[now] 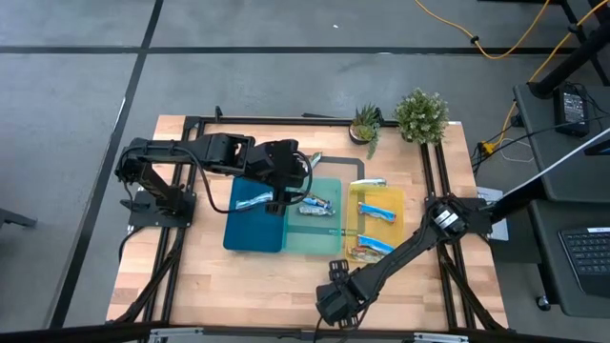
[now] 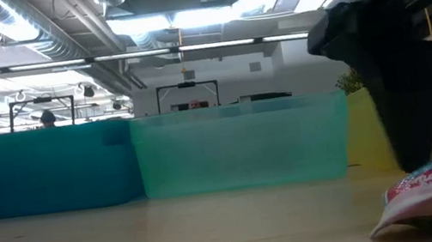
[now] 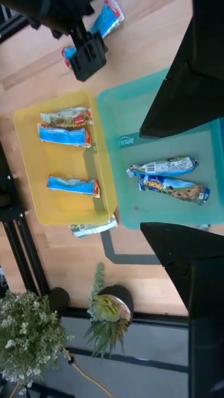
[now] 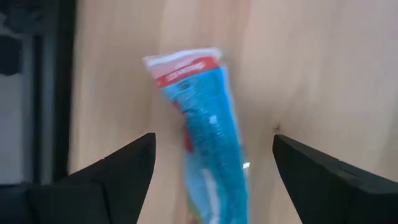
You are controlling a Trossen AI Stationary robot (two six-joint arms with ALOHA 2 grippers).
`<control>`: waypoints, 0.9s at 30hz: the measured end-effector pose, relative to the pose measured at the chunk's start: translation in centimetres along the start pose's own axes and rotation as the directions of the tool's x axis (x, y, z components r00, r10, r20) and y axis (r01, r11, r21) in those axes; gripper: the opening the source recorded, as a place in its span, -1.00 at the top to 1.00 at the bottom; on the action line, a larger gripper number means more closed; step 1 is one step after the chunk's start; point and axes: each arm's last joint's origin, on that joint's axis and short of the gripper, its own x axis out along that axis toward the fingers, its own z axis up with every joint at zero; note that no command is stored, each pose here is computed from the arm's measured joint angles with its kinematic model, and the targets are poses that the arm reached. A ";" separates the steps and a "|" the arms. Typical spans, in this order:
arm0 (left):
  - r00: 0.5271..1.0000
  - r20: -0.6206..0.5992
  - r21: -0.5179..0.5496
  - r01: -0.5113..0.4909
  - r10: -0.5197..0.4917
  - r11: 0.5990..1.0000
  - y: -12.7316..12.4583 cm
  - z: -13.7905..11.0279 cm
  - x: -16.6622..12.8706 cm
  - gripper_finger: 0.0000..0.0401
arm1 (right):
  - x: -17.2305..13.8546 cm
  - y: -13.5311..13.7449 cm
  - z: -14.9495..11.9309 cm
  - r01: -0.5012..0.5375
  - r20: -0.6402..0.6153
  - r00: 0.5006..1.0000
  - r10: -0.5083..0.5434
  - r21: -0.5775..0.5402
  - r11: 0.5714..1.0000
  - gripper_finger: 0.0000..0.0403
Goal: Pick and place Granola Bars by type
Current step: Put the red granola bar into the yellow bin
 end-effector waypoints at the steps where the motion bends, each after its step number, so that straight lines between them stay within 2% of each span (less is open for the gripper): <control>1: 1.000 0.002 0.000 0.005 -0.005 1.000 0.0 0.0 0.0 -0.13 | 0.0 0.0 0.0 0.008 0.004 1.000 -0.008 0.000 1.000 -0.61; 5: 1.000 0.008 0.000 0.010 -0.010 1.000 0.0 0.1 0.0 -0.13 | 0.2 -0.1 0.0 0.012 0.006 1.000 -0.012 0.004 1.000 -0.55; 9: 1.000 0.008 0.000 0.010 -0.010 1.000 0.0 0.1 0.0 -0.13 | 0.7 -0.1 -0.1 0.010 -0.008 1.000 -0.009 0.017 1.000 -0.39; 22: 1.000 0.008 0.007 0.010 -0.010 1.000 0.0 0.1 0.0 -0.13 | 0.8 0.0 -0.2 -0.014 -0.027 1.000 0.014 -0.002 1.000 0.41; 27: 1.000 0.008 0.007 0.010 -0.010 1.000 0.0 0.1 0.0 -0.13 | -0.1 0.1 0.0 -0.024 -0.061 0.998 0.023 -0.006 1.000 0.65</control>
